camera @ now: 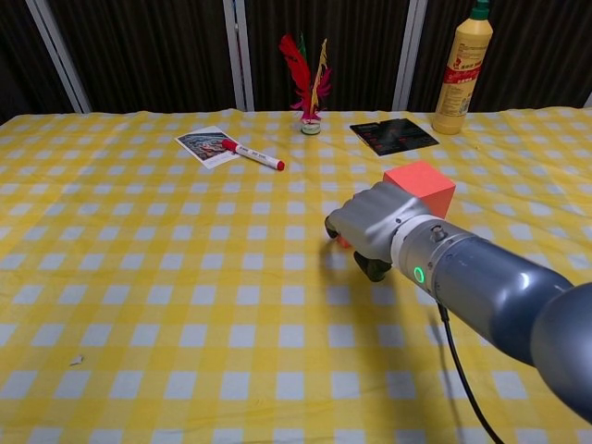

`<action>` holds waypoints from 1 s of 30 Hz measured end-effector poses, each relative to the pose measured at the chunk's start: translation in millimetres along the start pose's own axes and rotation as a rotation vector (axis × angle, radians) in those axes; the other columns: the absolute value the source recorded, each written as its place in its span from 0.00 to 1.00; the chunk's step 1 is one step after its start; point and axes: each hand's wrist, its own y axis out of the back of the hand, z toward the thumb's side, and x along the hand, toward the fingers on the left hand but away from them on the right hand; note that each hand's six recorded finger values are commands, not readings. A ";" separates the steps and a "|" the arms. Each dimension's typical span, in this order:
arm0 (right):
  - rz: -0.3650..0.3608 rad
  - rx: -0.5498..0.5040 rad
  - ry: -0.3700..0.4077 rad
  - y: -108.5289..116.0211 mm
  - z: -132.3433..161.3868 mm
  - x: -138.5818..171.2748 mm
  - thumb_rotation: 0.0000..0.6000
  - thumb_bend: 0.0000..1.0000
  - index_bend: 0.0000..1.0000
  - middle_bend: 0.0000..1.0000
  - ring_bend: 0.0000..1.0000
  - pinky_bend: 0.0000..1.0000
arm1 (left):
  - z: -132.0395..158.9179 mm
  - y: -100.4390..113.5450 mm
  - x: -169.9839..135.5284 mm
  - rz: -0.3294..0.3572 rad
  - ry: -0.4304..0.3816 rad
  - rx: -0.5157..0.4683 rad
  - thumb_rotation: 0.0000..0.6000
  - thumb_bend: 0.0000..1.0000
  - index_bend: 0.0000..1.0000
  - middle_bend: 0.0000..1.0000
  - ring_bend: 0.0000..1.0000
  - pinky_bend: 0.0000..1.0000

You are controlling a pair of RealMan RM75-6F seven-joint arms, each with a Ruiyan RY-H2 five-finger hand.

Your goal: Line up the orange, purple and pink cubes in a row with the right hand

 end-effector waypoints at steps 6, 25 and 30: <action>-0.016 -0.024 0.052 8.7 11.4 10.8 1.00 0.71 0.14 0.80 0.72 0.79 | -0.8 0.1 0.4 0.000 0.003 -0.001 1.00 0.02 0.00 0.00 0.00 0.03; -0.167 -0.325 -0.042 15.8 -113.7 98.9 1.00 0.40 0.00 0.00 0.00 0.06 | -1.1 10.9 -1.5 0.084 -0.012 -0.003 1.00 0.02 0.00 0.00 0.00 0.03; -0.159 -0.453 -0.127 -13.5 -164.6 142.1 1.00 0.40 0.00 0.00 0.00 0.00 | -0.5 15.7 -3.5 0.143 -0.023 0.021 1.00 0.02 0.00 0.00 0.00 0.03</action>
